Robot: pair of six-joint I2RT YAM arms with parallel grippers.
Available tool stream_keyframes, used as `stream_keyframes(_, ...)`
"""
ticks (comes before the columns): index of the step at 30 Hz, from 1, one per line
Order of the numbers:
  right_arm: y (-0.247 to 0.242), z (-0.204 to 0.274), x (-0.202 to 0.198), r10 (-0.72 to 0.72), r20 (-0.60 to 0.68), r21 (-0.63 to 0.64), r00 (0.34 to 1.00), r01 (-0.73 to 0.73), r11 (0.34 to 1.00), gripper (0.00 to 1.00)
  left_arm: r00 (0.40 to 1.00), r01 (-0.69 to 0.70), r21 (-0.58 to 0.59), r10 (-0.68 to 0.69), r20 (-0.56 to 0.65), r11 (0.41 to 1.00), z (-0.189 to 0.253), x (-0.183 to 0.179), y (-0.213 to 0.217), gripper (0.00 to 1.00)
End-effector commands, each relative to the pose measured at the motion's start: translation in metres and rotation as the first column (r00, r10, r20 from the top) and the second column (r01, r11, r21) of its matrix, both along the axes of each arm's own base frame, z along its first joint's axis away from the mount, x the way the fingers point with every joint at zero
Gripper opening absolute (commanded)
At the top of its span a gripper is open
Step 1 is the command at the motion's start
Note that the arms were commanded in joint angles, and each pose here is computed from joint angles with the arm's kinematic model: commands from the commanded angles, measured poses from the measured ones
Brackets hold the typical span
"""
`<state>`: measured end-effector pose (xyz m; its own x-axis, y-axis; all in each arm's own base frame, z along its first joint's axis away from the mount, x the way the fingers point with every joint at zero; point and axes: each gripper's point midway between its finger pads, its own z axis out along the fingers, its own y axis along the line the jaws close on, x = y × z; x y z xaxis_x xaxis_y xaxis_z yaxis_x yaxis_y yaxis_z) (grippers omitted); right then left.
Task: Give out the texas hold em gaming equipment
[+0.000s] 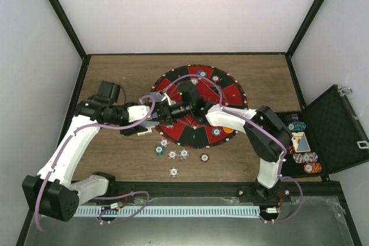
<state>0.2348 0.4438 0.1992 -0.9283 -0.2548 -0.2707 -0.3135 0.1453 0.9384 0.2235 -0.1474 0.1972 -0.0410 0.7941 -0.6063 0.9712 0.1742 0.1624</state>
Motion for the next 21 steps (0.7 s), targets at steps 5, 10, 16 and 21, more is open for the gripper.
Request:
stream_keyframes(5, -0.016, -0.004, 0.007, -0.031, 0.011, -0.046, 0.999, 0.032, 0.998, 0.48, 0.997, 0.029, -0.045, -0.026, 0.070, 0.999, 0.023, -0.001, -0.005, 0.04)
stream_keyframes(10, -0.023, 0.000, 0.007, -0.042, 0.021, -0.052, 0.999, 0.043, 0.998, 0.43, 0.997, 0.026, -0.035, -0.024, 0.070, 0.999, 0.021, 0.000, -0.003, 0.04)
stream_keyframes(16, -0.029, 0.016, 0.008, -0.061, 0.053, -0.051, 0.997, 0.063, 0.997, 0.34, 0.997, 0.025, -0.030, -0.023, 0.068, 0.999, 0.018, 0.001, -0.003, 0.04)
stream_keyframes(21, -0.033, 0.025, 0.008, -0.068, 0.069, -0.059, 0.995, 0.073, 0.996, 0.25, 0.998, 0.022, -0.023, -0.020, 0.065, 0.999, 0.016, 0.002, -0.002, 0.04)
